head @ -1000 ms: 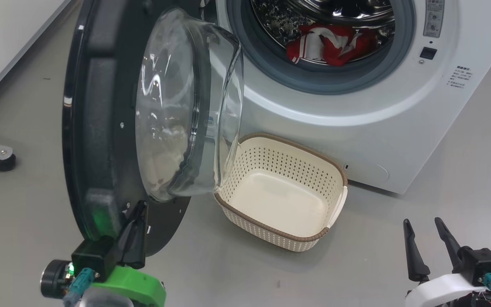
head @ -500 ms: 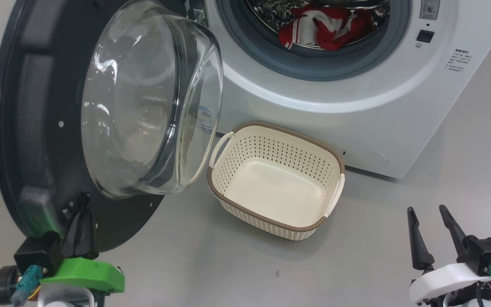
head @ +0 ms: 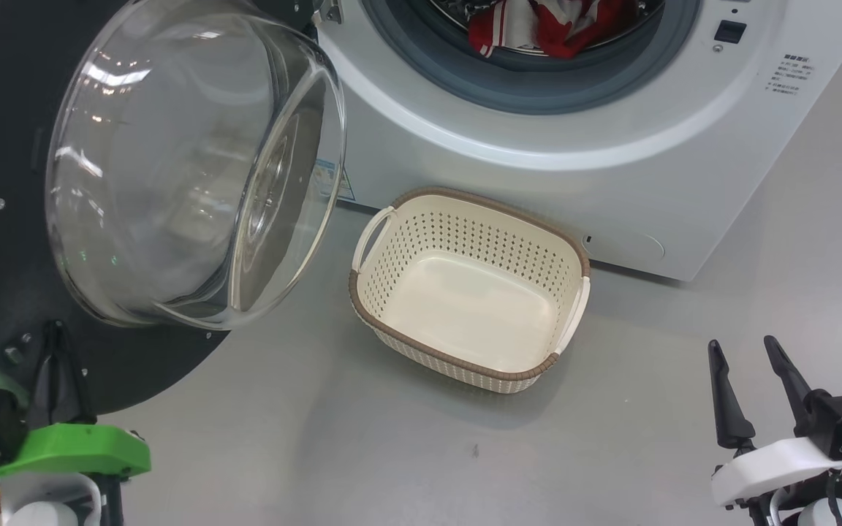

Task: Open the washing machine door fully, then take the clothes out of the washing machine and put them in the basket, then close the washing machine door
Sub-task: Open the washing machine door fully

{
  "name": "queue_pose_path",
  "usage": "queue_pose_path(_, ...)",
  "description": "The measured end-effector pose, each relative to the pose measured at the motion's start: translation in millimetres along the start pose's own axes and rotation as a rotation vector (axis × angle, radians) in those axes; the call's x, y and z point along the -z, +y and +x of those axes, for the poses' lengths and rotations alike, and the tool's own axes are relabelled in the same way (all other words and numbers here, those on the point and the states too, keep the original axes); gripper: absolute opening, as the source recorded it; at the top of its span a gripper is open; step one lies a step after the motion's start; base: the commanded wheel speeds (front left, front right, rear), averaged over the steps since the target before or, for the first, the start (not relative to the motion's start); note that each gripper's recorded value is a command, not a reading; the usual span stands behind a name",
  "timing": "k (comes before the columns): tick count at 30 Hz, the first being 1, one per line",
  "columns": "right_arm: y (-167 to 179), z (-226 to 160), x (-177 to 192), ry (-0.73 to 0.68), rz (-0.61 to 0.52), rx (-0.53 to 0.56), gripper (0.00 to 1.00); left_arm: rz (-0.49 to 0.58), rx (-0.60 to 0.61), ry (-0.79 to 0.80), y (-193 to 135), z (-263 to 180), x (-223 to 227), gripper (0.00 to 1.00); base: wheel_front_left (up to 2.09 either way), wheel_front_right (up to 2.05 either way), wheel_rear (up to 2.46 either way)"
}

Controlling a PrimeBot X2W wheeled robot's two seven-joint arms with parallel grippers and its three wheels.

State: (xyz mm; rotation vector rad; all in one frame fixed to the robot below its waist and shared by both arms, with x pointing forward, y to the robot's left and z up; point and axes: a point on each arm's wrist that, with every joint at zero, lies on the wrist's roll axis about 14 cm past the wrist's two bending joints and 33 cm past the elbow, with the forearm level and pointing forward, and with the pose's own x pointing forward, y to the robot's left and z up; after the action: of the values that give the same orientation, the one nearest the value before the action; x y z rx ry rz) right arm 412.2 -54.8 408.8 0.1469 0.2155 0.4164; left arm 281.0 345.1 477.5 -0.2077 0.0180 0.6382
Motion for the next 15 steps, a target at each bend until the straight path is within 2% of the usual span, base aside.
queue_pose_path(15,-0.9,4.1,-2.1,-0.007,0.001,-0.007,1.0,0.022,-0.094,-0.029,34.1,23.6,-12.3,0.0,0.0,0.0,0.0)
